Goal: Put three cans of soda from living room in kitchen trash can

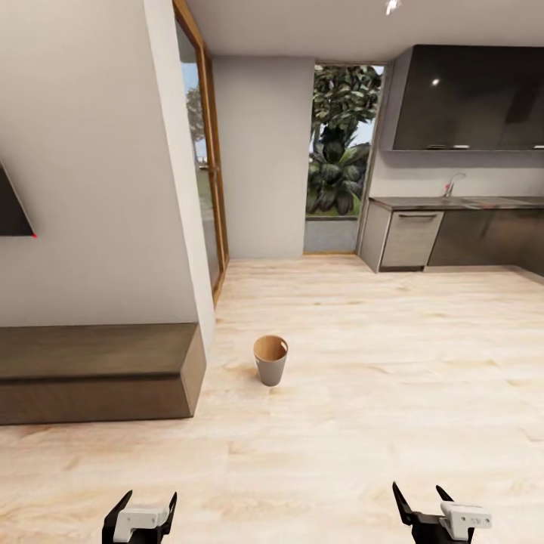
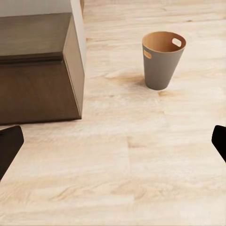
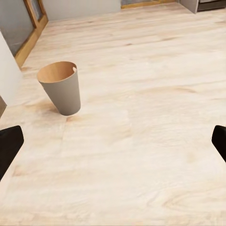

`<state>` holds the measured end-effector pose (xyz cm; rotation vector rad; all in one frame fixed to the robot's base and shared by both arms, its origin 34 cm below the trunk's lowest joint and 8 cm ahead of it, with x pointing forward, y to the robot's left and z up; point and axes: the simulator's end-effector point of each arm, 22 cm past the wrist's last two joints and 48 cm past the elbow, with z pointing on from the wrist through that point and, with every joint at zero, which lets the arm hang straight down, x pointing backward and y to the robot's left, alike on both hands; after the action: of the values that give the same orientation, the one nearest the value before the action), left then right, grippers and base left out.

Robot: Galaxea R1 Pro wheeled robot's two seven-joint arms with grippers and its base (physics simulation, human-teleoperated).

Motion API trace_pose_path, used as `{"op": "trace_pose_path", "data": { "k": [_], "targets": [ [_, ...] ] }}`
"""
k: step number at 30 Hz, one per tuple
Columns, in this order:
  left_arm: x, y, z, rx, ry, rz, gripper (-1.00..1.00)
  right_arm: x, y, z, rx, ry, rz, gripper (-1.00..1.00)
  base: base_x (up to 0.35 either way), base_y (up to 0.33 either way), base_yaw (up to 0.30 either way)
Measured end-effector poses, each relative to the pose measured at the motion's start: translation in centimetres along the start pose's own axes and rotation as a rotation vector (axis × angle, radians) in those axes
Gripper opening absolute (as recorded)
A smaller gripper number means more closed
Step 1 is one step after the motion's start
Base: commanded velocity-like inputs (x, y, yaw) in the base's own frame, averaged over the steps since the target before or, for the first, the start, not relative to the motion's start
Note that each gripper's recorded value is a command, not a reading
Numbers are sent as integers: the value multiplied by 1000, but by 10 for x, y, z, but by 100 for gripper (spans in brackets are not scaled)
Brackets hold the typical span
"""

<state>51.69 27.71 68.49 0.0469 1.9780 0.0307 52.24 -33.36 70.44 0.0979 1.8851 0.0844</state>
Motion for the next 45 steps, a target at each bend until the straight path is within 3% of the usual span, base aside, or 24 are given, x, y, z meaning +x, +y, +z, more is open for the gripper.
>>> {"op": "trace_pose_path", "data": {
  "k": [32,45],
  "targets": [
    [1,-1,0,0,1,0,100,0,1,0,-3,2,-1,100,324,0,0],
    [0,-1,0,1,-3,1,100,0,1,0,-3,2,-1,100,312,-65,144]
  ]
}}
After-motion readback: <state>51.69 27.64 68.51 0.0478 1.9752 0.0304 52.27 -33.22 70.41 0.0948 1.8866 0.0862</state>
